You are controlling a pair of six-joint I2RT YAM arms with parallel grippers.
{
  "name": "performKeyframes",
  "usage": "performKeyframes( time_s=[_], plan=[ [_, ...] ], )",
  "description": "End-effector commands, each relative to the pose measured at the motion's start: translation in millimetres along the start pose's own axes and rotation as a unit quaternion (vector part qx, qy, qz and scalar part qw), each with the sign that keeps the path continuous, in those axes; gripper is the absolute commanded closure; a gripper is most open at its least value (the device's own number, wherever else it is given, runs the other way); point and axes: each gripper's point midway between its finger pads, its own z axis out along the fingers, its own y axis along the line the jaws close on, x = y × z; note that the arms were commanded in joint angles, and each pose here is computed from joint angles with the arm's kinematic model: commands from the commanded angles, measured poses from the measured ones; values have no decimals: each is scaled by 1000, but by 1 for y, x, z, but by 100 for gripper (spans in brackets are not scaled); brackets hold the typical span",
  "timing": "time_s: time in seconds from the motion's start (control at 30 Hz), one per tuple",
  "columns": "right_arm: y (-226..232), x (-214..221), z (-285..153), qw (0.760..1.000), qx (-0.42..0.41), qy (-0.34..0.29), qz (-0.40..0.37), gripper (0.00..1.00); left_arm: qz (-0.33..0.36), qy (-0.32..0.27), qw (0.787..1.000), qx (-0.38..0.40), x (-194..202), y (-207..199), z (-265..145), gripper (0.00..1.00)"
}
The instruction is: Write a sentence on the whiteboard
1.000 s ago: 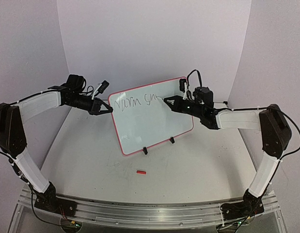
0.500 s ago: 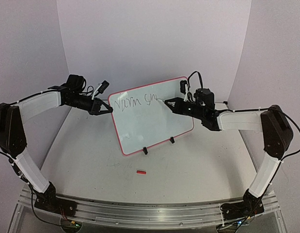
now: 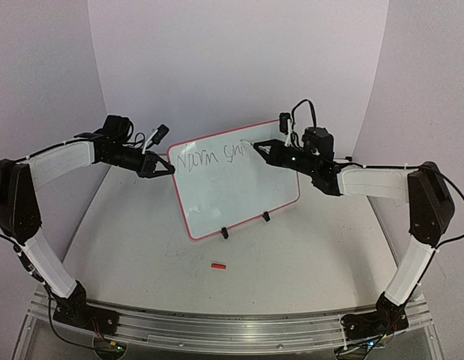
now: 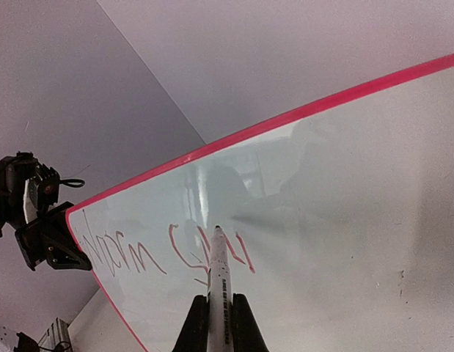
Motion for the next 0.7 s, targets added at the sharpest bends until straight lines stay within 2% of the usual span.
performKeyframes(
  time_s=[0.0,0.67],
  plan=[
    [12,-19,7,999,-20,-22,-16,100,37,24,999,-21,9,2,4,100],
    [-3,-10,19,1000,1,-18,-13,100,37,25,999,-20,10,3,6,100]
  ],
)
